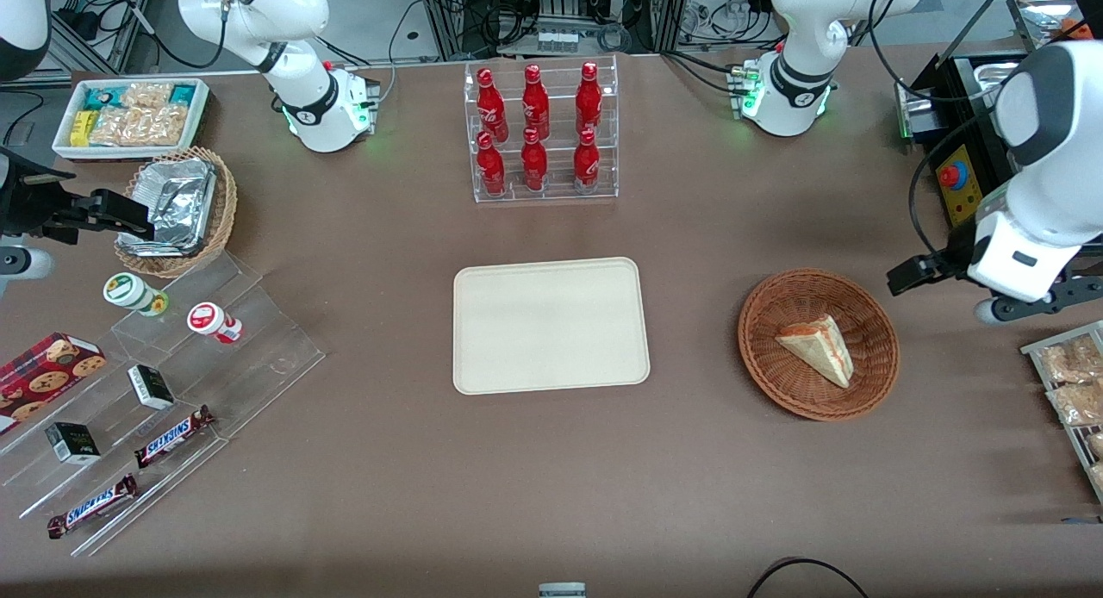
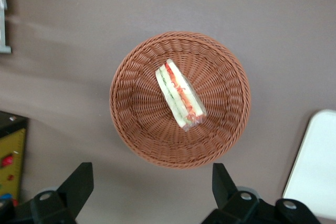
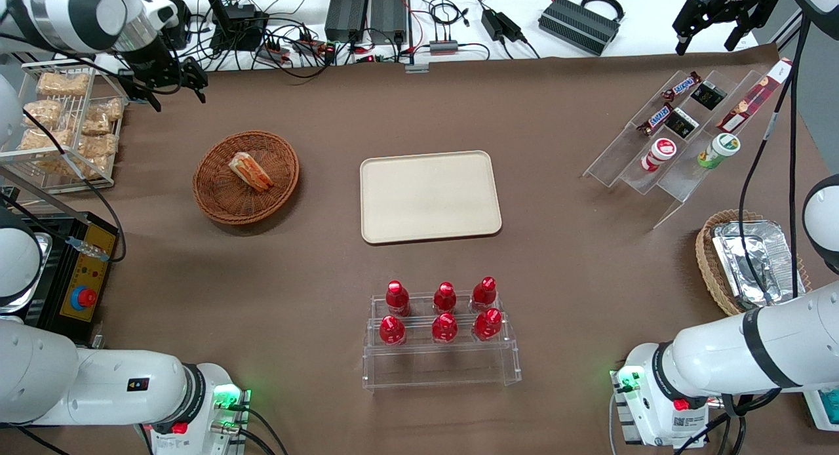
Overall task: Place sandwich from basket to tray
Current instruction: 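Move the open left gripper over the sandwich in the wicker basket, then lower the left gripper around the wrapped sandwich and close it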
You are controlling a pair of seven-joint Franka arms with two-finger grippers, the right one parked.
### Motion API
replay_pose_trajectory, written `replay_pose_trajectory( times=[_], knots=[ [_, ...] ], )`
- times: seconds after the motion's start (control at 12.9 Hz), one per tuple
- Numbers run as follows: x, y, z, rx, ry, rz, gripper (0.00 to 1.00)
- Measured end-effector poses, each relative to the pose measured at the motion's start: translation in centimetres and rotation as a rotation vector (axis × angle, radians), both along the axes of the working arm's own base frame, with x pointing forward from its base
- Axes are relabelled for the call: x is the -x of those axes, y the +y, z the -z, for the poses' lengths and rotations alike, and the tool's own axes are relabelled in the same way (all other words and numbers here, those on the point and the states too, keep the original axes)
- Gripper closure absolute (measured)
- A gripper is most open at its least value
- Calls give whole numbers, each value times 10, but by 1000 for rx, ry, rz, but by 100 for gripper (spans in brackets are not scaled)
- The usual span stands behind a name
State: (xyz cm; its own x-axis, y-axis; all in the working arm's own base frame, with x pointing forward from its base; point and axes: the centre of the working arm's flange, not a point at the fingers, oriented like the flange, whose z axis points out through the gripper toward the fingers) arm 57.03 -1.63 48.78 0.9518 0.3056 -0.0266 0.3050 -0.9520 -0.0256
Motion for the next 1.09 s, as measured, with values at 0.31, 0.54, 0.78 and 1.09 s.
replay_pose_trajectory(
  times=[0.31,0.54,0.78,1.09],
  knots=[
    [4,-2,47,1,-47,-181,0],
    [11,-3,79,5,-75,-249,0],
    [14,-6,104,9,-89,-293,0],
    [12,-12,122,12,-96,-330,0]
  ],
)
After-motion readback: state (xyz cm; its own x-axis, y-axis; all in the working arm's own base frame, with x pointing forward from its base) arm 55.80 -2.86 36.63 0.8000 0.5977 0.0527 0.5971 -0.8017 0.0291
